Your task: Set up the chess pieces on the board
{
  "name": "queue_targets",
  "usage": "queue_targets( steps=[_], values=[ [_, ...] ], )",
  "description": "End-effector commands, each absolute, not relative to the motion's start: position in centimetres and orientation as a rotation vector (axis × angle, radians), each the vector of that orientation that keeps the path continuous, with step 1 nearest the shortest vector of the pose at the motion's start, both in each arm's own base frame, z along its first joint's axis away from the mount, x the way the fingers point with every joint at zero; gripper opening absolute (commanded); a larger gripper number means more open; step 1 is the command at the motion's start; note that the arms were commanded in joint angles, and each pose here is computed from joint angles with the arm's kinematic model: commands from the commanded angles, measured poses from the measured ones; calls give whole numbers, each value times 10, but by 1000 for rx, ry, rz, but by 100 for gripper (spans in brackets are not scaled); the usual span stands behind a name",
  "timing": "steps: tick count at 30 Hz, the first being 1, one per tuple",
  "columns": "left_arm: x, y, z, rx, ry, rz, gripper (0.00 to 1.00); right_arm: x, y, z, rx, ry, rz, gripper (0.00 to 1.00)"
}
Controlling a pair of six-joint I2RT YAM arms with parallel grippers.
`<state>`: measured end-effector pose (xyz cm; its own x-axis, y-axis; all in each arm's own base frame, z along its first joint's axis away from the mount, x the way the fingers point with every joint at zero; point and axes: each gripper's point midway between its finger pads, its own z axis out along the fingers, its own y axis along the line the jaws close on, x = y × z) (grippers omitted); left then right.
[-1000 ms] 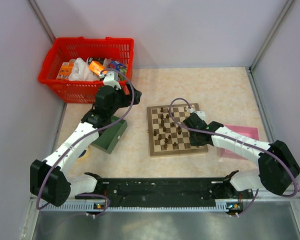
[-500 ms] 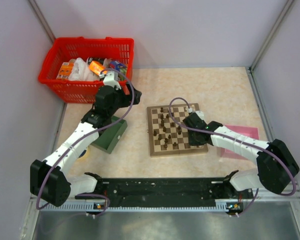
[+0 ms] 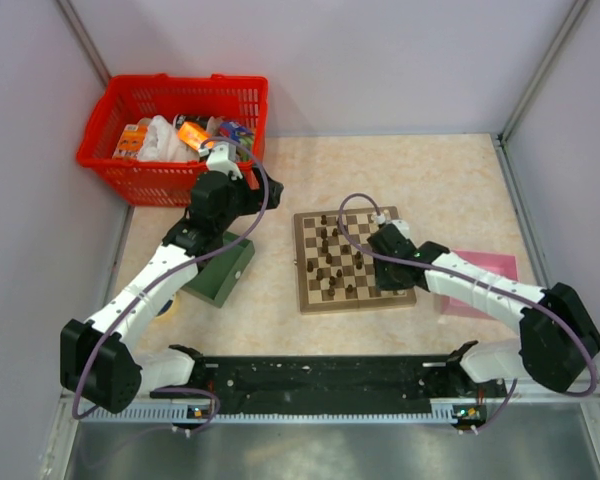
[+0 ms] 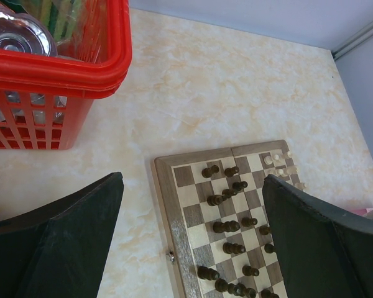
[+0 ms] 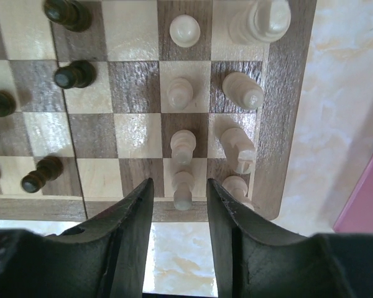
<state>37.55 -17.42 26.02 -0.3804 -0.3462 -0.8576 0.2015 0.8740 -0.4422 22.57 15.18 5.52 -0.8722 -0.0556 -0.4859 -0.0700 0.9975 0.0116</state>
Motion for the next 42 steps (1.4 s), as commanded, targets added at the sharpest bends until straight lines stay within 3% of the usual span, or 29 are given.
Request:
queue_targets(
  steps=[1,9,11,17,22,24,25,26,28,33,35,42],
  values=[
    [378,-171,277,-112,1812,-586,99,246,165,105,-86,2505,148,41],
    [382,-168,282,-124,1800,-570,99,256,170,135,-83,2427,190,48],
    [385,-168,284,-126,1798,-559,99,261,172,141,-79,2400,199,45],
    [392,-173,295,-85,1829,-541,99,276,179,152,-76,2362,220,13],
    [393,-175,302,-85,1870,-539,99,289,186,167,-67,2354,285,12],
    [395,-170,300,-111,1910,-500,99,293,186,176,-19,2376,318,20],
    [397,-167,303,-118,1918,-480,99,294,183,179,6,2391,315,35],
    [397,-166,306,-117,1927,-463,99,297,182,184,23,2390,314,40],
    [395,-164,305,-109,1963,-444,99,302,182,193,36,2376,315,41],
    [388,-162,296,-69,1945,-436,99,323,176,205,44,2275,253,83],
    [383,-163,299,-64,1954,-452,99,327,180,213,34,2265,282,92],
    [380,-180,281,-38,1999,-542,98,342,186,234,-28,2228,270,99]
  ],
)
